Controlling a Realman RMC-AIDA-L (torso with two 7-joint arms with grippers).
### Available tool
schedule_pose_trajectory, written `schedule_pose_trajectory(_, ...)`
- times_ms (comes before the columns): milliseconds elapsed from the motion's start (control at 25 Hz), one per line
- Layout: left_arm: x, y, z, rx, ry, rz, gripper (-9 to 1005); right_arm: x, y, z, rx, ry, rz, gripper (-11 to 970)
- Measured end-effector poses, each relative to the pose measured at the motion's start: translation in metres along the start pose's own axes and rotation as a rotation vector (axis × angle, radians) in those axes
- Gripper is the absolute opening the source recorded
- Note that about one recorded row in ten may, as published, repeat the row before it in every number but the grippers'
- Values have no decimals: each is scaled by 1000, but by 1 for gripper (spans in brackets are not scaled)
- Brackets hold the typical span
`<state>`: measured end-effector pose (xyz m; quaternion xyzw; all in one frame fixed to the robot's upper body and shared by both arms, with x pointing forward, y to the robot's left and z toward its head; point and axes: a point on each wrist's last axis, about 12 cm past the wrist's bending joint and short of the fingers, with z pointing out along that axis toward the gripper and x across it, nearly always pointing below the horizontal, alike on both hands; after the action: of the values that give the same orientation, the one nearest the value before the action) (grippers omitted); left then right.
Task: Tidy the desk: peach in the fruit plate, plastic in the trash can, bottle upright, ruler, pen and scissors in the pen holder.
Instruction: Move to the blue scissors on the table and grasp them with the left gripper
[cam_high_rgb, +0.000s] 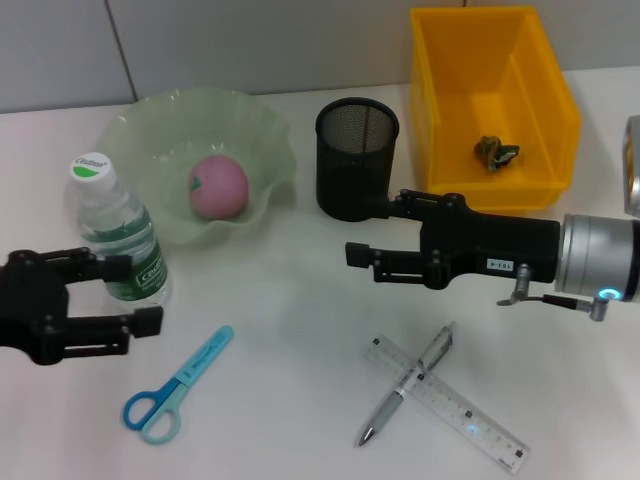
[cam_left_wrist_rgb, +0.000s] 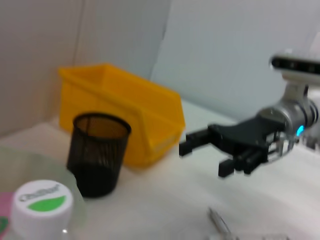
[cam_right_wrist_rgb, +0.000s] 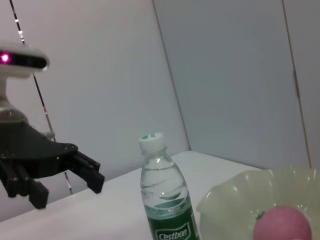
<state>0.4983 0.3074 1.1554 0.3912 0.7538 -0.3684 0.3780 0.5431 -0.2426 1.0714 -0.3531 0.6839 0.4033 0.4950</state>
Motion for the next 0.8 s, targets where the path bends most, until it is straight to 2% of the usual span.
schedule_pose_trajectory(120, -20, -4, 12, -8, 119, -17, 799, -1, -1, -4, -11, 6, -2, 769)
schedule_pose_trajectory(160, -30, -5, 24, -22, 201, -45, 798, -2, -1, -7, -20, 10, -7, 769)
schedule_pose_trajectory(200, -30, -5, 24, -22, 201, -45, 798, -2, -1, -7, -20, 10, -7, 769)
schedule_pose_trajectory(240, -41, -6, 38, -37, 280, -75, 798, -3, -2, -10, -23, 14, -12, 769)
schedule_pose_trajectory(280, -41, -6, 38, -37, 280, -75, 798, -3, -2, -10, -23, 14, -12, 769)
schedule_pose_trajectory(360, -55, -7, 58, -56, 372, -106, 798, -3, -4, -12, -23, 32, -20, 769)
schedule_pose_trajectory(440, -59, -8, 64, -61, 401, -109, 798, -2, -4, -13, -25, 42, -24, 769)
schedule_pose_trajectory(560, -76, -14, 93, -92, 528, -103, 797, -2, -5, -13, -37, 78, -43, 769)
schedule_pose_trajectory(600, -76, -14, 93, -92, 528, -103, 797, -2, -5, -13, -37, 78, -43, 769)
schedule_pose_trajectory(640, -83, -17, 104, -114, 579, -91, 797, -3, -6, -14, -40, 78, -48, 769)
schedule_pose_trajectory(800, -90, -20, 119, -170, 653, -68, 797, -6, -6, -17, -45, 76, -59, 769)
